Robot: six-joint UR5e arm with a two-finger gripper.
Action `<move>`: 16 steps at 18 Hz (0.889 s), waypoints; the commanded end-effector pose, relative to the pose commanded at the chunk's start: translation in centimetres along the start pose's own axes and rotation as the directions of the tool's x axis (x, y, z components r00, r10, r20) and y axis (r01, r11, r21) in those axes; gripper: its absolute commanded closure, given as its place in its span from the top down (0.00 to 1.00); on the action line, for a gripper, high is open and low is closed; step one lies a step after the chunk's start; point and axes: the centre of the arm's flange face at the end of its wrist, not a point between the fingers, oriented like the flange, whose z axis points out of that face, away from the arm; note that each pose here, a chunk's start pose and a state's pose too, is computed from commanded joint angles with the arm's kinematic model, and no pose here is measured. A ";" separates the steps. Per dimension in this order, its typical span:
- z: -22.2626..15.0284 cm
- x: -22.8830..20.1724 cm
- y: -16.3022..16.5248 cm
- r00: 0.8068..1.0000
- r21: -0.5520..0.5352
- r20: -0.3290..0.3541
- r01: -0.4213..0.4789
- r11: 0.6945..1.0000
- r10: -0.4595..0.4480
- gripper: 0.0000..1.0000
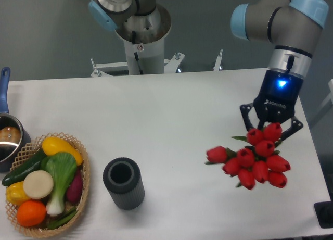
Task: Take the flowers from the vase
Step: 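Carry the tulips away from the vase and lower them toward the table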
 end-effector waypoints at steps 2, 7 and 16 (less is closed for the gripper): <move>0.4 -0.7 1.4 1.000 -0.048 0.014 0.009 0.999 -0.008 0.06; 1.3 -2.4 5.6 0.996 -0.288 0.092 0.031 0.957 -0.004 0.00; 0.9 -5.2 9.8 0.996 -0.452 0.015 -0.076 0.889 0.092 0.00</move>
